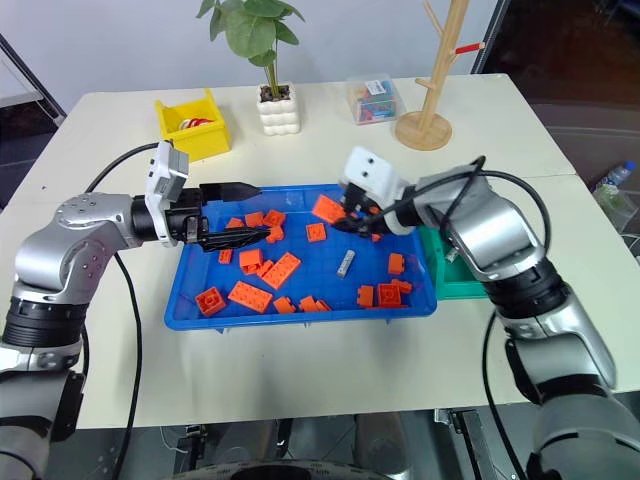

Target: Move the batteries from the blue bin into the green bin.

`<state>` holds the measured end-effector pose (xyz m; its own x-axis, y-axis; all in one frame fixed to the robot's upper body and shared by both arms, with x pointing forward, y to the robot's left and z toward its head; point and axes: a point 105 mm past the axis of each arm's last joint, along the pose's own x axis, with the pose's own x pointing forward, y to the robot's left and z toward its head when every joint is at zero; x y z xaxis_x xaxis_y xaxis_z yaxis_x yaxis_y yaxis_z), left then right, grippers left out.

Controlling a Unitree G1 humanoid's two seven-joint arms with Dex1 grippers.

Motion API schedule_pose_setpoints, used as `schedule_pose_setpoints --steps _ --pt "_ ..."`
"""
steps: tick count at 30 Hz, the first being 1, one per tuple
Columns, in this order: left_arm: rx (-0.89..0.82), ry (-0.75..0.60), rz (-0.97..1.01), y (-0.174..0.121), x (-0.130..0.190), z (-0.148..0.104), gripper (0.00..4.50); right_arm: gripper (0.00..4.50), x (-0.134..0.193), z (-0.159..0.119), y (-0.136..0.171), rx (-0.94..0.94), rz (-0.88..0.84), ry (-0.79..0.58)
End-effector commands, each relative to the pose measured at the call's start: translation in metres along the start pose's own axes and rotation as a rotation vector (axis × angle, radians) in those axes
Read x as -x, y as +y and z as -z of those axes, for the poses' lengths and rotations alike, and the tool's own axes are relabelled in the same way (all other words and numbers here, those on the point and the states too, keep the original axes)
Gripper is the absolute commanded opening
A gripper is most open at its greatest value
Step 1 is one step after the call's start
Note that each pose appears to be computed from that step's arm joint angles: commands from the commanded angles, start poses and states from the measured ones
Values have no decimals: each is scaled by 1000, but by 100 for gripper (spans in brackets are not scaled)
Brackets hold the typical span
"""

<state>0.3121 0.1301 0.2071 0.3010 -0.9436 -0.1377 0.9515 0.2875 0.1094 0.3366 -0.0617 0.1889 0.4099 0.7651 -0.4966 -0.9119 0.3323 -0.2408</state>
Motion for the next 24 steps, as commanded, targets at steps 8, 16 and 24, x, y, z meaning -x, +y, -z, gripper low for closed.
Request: schedule_pose_setpoints --steps 8,16,24 --pt "-42 36 -23 -8 21 -10 450 215 -36 7 36 -32 -124 -11" --pt "-29 29 -18 -12 16 -7 450 444 -34 7 28 -32 -87 -14" --pt "-40 38 3 -13 14 -7 450 444 1 41 -9 -21 24 99"
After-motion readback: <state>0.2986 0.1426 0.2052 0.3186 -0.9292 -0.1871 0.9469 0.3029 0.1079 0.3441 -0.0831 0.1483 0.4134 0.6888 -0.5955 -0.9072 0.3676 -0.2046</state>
